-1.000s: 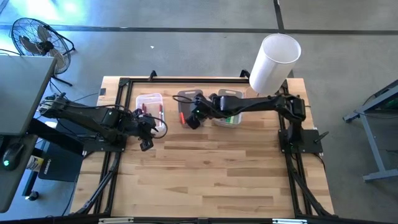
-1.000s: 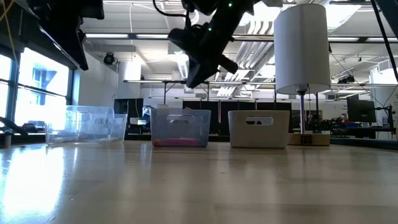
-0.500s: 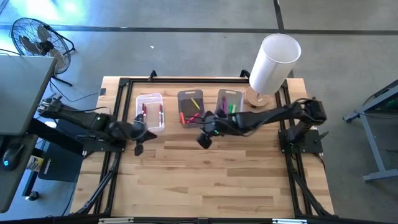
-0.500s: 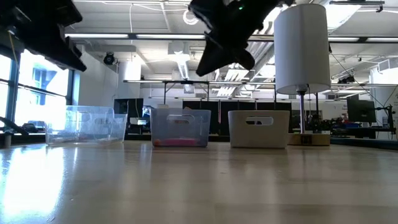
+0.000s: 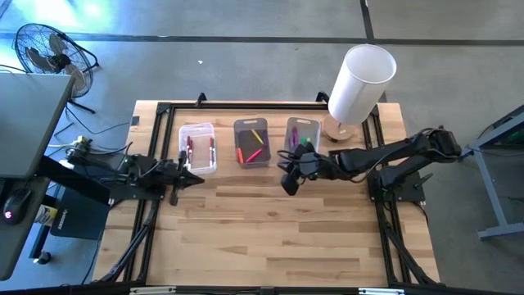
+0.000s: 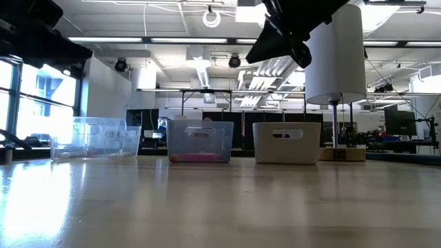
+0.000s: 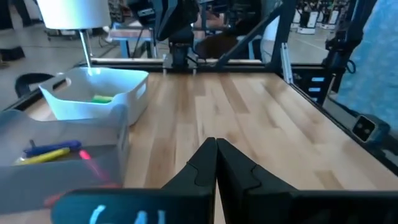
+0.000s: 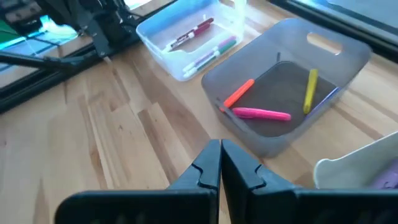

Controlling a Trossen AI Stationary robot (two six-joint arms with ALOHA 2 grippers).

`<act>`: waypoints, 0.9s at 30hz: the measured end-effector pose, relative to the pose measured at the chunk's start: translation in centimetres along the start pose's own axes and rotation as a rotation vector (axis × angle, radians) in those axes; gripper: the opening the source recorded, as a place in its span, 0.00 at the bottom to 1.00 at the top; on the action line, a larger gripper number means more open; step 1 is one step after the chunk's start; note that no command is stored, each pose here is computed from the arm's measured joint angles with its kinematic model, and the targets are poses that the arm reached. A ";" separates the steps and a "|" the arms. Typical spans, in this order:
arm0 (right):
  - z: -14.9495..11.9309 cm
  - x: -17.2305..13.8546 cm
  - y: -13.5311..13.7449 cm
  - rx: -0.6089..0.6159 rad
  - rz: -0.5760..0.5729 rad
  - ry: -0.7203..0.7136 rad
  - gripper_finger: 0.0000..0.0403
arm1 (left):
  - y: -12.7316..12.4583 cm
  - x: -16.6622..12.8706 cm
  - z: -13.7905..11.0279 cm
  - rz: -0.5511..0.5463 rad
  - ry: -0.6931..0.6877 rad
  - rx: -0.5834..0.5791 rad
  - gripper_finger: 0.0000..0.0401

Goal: Pick & Place Markers
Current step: Return to Home Position

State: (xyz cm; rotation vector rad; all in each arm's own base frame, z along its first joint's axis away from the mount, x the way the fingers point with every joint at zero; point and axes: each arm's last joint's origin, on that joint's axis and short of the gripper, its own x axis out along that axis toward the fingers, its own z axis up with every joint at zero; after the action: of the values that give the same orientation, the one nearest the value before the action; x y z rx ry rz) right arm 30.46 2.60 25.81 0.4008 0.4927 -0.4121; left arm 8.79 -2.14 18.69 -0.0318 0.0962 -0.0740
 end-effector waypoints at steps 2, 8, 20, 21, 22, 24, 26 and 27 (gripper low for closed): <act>0.0 -0.2 -0.1 -0.001 -0.004 -0.005 0.00 | 0.0 0.1 -0.6 0.010 -0.006 0.003 0.00; 0.1 -0.3 -0.2 -0.032 -0.007 -0.011 0.00 | 0.0 0.3 -1.0 -0.009 -0.026 0.010 0.00; 0.3 -0.2 -0.5 -0.029 -0.035 -0.024 0.00 | 1.2 1.2 -1.9 -0.019 -0.076 -0.020 0.00; 0.4 -0.2 -0.6 -0.028 -0.038 -0.025 0.00 | 1.4 1.2 -1.8 -0.017 -0.082 -0.026 0.00; 0.4 -0.2 -0.6 -0.027 -0.039 -0.025 0.00 | 1.5 1.2 -1.9 -0.020 -0.070 -0.033 0.00; 0.4 -0.2 -0.6 -0.021 -0.039 -0.026 0.00 | 1.6 1.2 -1.9 -0.011 -0.067 -0.049 0.00; 0.4 -0.2 -0.6 -0.020 -0.039 -0.025 0.00 | 1.7 1.2 -1.9 0.003 -0.073 -0.049 0.00; 0.4 -0.2 -0.6 -0.020 -0.037 -0.024 0.00 | 1.7 1.2 -1.9 0.006 -0.074 -0.047 0.00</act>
State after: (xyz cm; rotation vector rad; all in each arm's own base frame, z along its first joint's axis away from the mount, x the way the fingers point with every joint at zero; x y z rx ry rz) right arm 30.19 1.99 26.04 0.3679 0.4812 -0.4466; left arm 9.90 -0.54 16.64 -0.0808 0.0239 -0.0644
